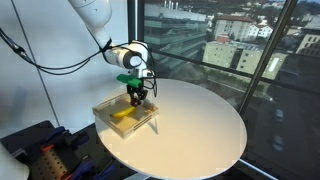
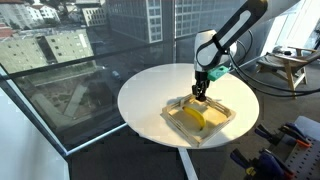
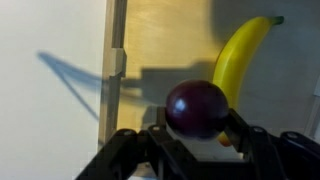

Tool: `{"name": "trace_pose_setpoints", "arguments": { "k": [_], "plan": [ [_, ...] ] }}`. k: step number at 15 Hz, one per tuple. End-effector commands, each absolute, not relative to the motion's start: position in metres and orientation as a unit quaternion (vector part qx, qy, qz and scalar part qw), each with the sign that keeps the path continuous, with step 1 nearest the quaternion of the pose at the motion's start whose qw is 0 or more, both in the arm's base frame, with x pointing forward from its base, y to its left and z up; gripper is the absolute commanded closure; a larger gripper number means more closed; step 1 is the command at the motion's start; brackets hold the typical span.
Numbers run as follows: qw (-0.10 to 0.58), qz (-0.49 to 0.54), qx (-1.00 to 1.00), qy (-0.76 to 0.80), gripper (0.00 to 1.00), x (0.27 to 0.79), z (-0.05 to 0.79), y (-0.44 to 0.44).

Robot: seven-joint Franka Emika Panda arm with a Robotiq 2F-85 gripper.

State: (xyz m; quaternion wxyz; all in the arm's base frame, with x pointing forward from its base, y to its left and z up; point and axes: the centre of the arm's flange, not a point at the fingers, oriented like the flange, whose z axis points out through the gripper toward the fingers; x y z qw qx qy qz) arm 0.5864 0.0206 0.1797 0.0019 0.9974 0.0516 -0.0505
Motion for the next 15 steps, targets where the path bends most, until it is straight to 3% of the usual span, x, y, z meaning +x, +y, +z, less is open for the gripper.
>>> {"name": "trace_pose_setpoints", "arguments": {
  "k": [1, 10, 11, 14, 15],
  "plan": [
    [0.007, -0.047, 0.997, 0.057, 0.65, 0.597, 0.173, 0.013],
    [0.01, -0.052, 0.998, 0.046, 0.65, 0.601, 0.163, 0.003],
    [0.01, -0.053, 0.998, 0.045, 0.21, 0.601, 0.163, 0.003],
    [0.01, -0.053, 0.997, 0.045, 0.01, 0.601, 0.163, 0.004],
    [0.01, -0.053, 0.997, 0.045, 0.0, 0.601, 0.163, 0.004]
  ]
}}
